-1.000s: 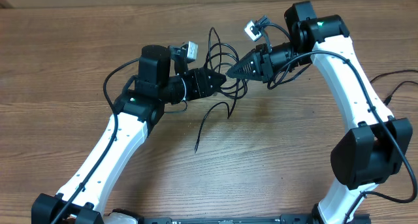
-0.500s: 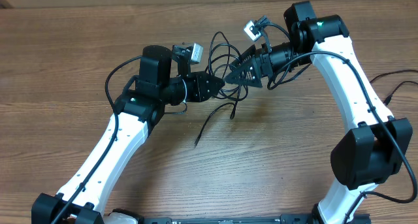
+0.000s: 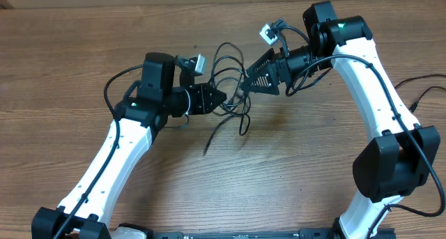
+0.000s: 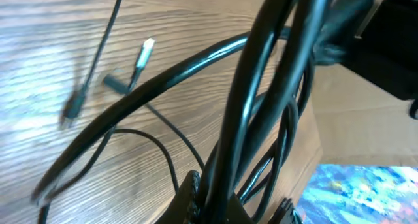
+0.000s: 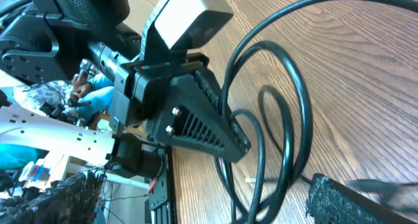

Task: Untangle cables

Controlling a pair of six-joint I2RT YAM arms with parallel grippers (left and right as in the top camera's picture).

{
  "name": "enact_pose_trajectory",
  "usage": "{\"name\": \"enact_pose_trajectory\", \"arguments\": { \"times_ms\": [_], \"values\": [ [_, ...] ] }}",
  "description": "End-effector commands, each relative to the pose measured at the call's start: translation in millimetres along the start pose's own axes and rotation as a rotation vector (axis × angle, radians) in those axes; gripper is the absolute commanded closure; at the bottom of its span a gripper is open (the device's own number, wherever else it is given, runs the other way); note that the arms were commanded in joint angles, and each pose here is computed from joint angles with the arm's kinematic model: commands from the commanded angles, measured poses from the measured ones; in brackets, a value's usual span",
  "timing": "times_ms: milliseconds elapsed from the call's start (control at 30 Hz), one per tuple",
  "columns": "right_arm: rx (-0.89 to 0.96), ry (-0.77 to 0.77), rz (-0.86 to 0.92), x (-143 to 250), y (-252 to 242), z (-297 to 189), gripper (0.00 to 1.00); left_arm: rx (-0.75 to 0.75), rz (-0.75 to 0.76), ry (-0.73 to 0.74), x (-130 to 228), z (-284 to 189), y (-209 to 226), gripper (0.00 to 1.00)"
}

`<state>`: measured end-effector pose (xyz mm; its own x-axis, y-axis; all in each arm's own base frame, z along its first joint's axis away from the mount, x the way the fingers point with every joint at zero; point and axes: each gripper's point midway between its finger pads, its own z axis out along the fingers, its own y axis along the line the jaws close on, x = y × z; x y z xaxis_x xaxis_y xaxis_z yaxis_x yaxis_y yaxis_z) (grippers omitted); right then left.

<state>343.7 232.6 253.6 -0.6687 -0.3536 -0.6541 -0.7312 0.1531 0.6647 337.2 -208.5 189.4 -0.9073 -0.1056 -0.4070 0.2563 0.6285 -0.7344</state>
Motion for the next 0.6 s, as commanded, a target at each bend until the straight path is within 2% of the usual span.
{"name": "enact_pose_trajectory", "arguments": {
  "times_ms": [0,567],
  "values": [
    [0.019,-0.010,-0.061,-8.1,13.8,-5.8,0.00,-0.022,0.028,-0.027,-9.0,-3.7,2.3,0.96],
    [0.020,-0.012,-0.068,-8.9,13.6,-5.5,0.00,0.031,0.041,-0.045,-15.4,-3.7,-9.2,0.96]
  ]
}}
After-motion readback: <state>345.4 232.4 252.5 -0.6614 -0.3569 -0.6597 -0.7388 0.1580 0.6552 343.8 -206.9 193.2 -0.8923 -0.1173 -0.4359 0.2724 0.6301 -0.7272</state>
